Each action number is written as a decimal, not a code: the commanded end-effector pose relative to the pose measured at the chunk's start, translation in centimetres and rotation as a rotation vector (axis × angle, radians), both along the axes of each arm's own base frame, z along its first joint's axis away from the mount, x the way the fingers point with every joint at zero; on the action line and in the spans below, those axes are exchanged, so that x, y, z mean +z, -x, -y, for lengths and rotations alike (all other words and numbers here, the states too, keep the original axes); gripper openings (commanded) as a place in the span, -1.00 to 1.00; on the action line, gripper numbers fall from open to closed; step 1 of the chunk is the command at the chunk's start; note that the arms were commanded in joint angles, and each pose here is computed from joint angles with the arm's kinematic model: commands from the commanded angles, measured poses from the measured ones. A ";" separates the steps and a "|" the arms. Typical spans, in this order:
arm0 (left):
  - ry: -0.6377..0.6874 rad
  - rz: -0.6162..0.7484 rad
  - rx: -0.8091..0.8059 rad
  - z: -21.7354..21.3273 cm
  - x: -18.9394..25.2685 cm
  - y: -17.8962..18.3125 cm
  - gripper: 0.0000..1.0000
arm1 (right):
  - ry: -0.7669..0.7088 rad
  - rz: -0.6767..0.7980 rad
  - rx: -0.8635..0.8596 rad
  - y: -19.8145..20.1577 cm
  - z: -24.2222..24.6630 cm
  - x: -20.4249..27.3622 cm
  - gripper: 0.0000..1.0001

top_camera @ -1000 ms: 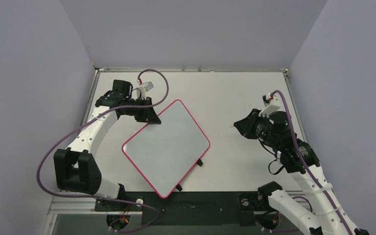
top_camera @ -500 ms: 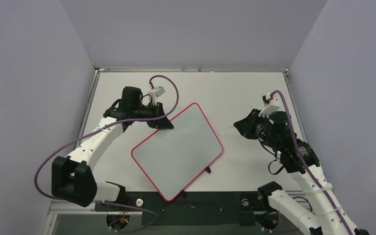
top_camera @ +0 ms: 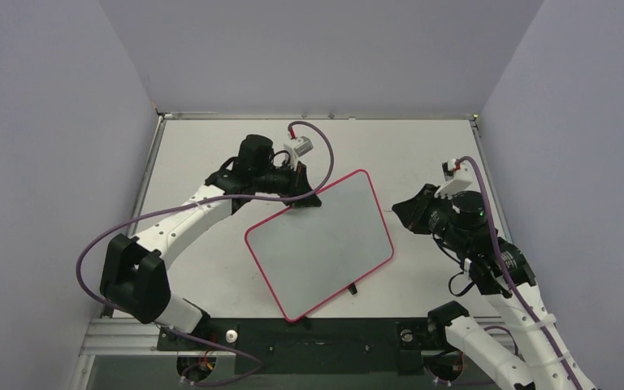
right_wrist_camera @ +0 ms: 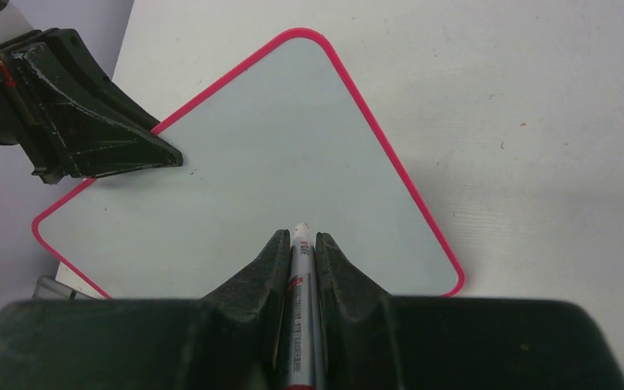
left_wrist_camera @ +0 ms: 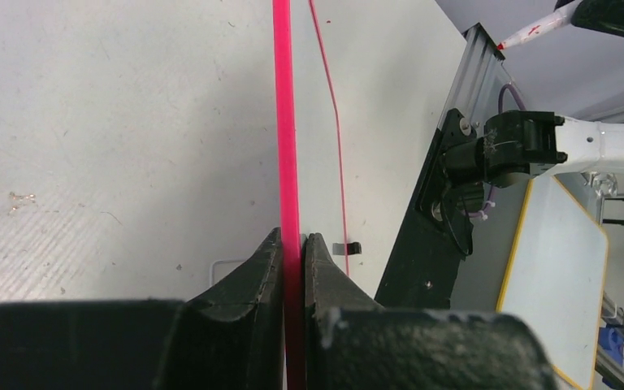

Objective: Write a sentence on the whiteboard
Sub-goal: Move the whiteboard to the corner of the board.

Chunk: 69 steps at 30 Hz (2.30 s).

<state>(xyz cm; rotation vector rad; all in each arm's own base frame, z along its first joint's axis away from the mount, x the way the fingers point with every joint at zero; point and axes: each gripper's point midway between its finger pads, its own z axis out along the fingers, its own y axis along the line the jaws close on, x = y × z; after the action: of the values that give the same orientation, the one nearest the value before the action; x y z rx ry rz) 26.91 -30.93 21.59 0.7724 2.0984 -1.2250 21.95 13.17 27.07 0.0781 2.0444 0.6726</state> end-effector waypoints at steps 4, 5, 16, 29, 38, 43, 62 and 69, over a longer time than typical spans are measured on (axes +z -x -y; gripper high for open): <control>-0.150 0.103 -0.186 0.4 -2.6 0.1 -1.00 | 0.023 0.030 -0.036 0.0 0.9 -0.1 -1.00; -0.165 0.098 -0.213 0.1 -2.9 0.5 -1.00 | 0.026 0.028 -0.033 0.0 0.9 -0.2 -1.00; -0.242 0.122 -0.206 -2.5 -0.8 1.5 -1.00 | 0.013 0.042 -0.012 -0.1 0.5 -0.1 -1.00; -0.398 -0.017 -0.088 -5.5 -5.2 1.2 -0.44 | -0.001 0.056 -0.012 0.1 0.5 -0.2 -1.00; -0.436 -0.049 -0.041 -7.3 -6.1 1.6 -0.23 | 0.002 0.057 -0.009 0.1 0.5 -0.4 -1.00; -0.465 -0.032 -0.014 -7.8 -6.2 1.1 -0.12 | 0.002 0.057 -0.004 0.1 0.4 -0.3 -1.00; -0.446 0.124 0.255 -11.1 -0.6 -0.9 0.01 | 0.011 0.047 -0.001 -0.1 0.3 -0.9 -1.00; -0.437 0.117 0.444 -14.6 1.5 -0.9 0.11 | 0.005 0.062 0.002 0.2 0.3 -0.3 -1.00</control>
<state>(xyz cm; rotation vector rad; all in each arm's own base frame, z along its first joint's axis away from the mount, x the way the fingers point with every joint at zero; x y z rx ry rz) 27.79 -18.89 20.54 0.6574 2.3466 -0.5228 21.50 12.57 25.65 0.0681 2.0338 0.6453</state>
